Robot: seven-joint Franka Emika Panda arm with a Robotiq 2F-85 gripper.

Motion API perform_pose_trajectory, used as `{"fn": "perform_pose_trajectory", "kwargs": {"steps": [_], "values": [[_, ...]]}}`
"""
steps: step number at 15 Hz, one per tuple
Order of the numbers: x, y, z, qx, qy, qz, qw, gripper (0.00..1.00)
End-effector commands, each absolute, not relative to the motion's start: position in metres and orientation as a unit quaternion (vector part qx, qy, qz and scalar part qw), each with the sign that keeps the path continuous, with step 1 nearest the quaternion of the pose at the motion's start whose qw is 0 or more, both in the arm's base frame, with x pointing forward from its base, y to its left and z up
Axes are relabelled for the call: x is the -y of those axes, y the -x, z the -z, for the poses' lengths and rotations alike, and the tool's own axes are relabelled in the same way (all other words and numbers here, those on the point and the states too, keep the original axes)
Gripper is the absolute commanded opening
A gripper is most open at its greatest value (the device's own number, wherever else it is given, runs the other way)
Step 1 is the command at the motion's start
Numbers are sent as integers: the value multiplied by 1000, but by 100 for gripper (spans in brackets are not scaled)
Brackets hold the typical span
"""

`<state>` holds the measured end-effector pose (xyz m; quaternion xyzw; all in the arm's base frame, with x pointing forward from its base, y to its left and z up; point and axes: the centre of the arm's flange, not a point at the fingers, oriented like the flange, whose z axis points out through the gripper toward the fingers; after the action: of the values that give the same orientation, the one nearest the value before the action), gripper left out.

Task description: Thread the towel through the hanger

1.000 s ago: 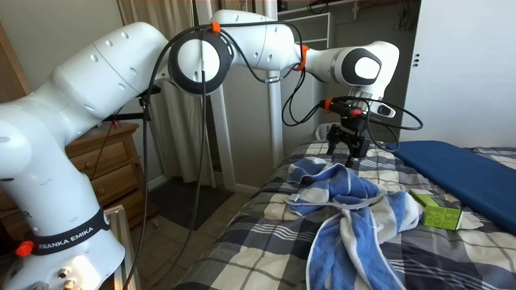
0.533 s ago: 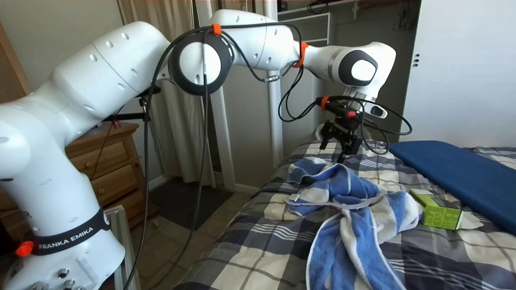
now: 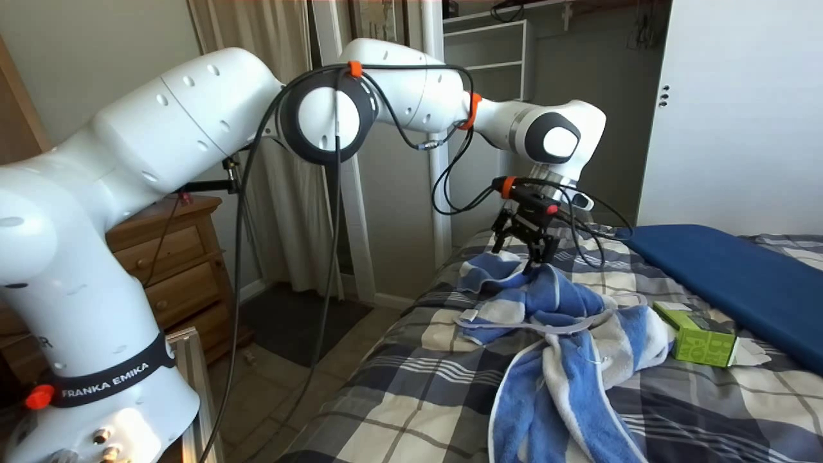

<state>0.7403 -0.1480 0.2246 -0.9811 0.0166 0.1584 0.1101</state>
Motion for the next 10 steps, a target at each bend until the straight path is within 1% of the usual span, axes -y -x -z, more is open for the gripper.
{"fn": "perform_pose_trajectory", "kwargs": {"steps": [1,5,9,10], "values": [[146,-733,-183,19,984,-143,103,100],[154,-740,-138,25,992,-93,86,100],[156,-740,-111,54,991,-74,96,100],[156,-738,-109,61,990,-71,101,75]]}}
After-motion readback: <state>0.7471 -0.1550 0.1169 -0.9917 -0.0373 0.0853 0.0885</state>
